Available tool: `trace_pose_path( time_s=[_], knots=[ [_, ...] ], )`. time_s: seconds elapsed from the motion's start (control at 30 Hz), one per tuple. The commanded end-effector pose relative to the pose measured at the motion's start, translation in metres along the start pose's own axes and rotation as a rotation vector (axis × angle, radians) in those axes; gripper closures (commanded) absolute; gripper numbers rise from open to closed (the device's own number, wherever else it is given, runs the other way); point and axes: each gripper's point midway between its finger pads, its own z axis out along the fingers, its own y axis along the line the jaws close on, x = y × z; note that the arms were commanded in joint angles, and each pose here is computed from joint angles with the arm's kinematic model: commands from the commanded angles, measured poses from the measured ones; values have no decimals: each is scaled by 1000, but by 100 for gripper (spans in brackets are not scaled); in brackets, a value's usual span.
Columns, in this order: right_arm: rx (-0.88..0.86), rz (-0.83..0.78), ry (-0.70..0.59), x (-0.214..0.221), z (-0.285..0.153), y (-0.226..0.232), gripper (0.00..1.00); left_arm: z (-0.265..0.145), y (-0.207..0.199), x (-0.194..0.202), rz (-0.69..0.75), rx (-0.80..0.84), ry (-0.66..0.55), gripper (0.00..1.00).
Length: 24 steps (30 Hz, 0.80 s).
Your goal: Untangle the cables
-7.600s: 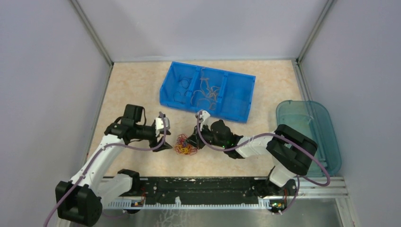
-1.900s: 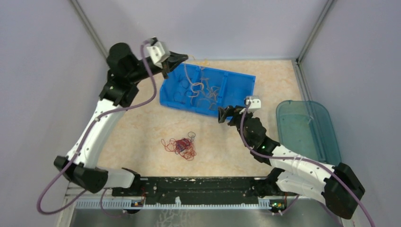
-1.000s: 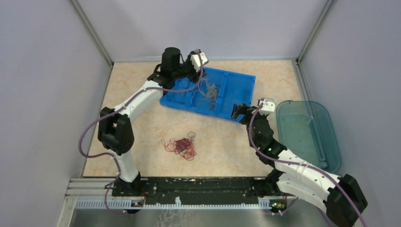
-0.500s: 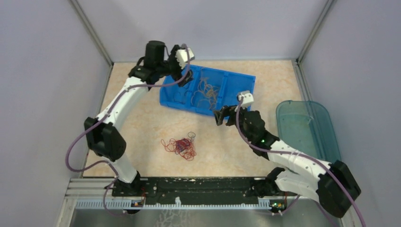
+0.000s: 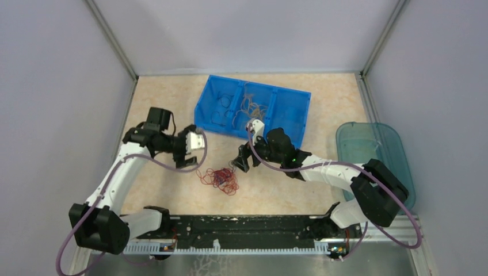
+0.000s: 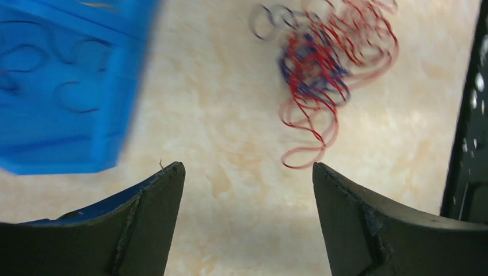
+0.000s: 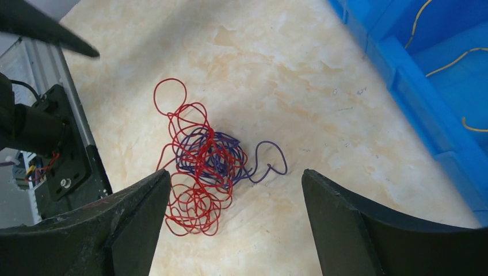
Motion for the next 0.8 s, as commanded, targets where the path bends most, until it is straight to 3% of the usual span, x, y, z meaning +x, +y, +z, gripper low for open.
trace_pose_path(
  time_s=[0.0,0.33,0.5,0.67,0.77],
  knots=[
    [-45,5,-108,-34,0,13,15,9,-55,40,256,183,58,16],
    [9,18,-152,-46,-7,7,18,44,-70,66,602,188,65,36],
    [26,36,-174,-51,-10,2,20,54,-74,82,687,226,102,42],
    [40,63,-208,-58,-16,-5,22,61,-69,84,737,203,100,62],
    [45,73,-221,-60,-18,-8,23,63,-73,84,760,198,84,65]
  ],
)
